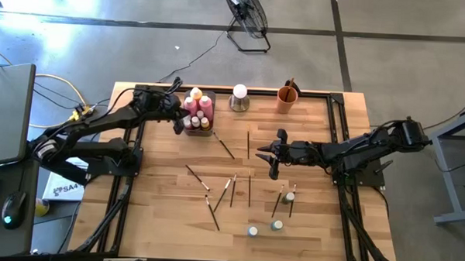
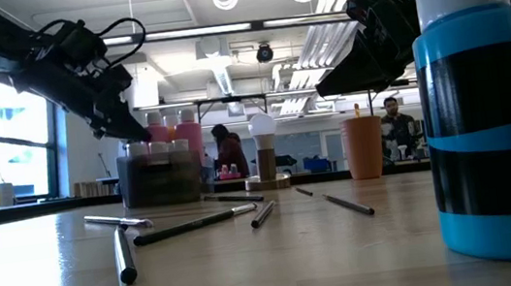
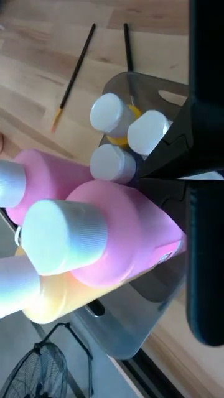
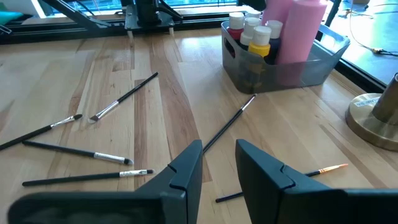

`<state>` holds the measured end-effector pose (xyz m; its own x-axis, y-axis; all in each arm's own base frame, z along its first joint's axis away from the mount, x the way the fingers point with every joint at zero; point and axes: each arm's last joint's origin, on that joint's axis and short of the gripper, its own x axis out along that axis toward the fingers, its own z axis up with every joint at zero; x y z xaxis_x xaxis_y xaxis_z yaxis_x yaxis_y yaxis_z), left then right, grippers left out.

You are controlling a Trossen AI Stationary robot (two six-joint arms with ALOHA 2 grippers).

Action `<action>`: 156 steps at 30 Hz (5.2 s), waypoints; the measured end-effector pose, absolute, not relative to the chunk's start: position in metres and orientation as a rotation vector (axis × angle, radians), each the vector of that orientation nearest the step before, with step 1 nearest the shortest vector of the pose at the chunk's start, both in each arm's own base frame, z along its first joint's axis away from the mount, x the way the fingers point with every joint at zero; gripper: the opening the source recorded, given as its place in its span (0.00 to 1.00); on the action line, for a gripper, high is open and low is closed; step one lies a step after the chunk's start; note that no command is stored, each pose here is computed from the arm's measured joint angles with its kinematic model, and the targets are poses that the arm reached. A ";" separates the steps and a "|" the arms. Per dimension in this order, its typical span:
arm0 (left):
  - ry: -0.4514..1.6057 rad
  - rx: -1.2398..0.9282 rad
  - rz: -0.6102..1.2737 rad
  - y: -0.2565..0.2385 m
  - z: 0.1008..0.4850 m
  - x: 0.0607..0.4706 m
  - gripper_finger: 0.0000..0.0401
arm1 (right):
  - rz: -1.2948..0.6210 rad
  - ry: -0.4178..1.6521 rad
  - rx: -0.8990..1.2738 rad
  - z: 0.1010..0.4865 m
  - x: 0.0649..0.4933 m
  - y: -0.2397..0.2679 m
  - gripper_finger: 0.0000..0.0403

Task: Pick & Place Paint Supplies
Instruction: Adjust the large pink paint bottles

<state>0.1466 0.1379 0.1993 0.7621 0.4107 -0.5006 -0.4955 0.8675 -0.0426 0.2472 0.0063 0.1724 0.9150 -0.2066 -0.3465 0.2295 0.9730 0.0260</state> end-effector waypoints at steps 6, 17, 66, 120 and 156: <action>0.524 -0.192 0.494 0.143 0.192 0.152 0.00 | -0.225 0.349 0.067 0.172 0.247 0.006 0.23; 0.487 -0.169 0.503 0.151 0.188 0.159 0.00 | -0.224 0.349 0.067 0.172 0.247 0.006 0.23; 0.511 -0.110 0.632 0.150 0.194 0.153 0.00 | -0.224 0.349 0.067 0.172 0.247 0.006 0.23; 0.459 -0.112 0.462 0.155 0.216 0.174 0.00 | -0.224 0.350 0.067 0.172 0.247 0.006 0.23; 0.464 -0.071 0.462 0.076 0.239 0.187 0.00 | -0.215 0.305 0.070 0.177 0.249 0.004 0.23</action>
<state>0.1870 0.0764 0.2387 0.7929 0.4139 -0.4472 -0.4455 0.8945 0.0379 0.2489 0.0045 0.1766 0.9312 -0.1991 -0.3053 0.2201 0.9748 0.0356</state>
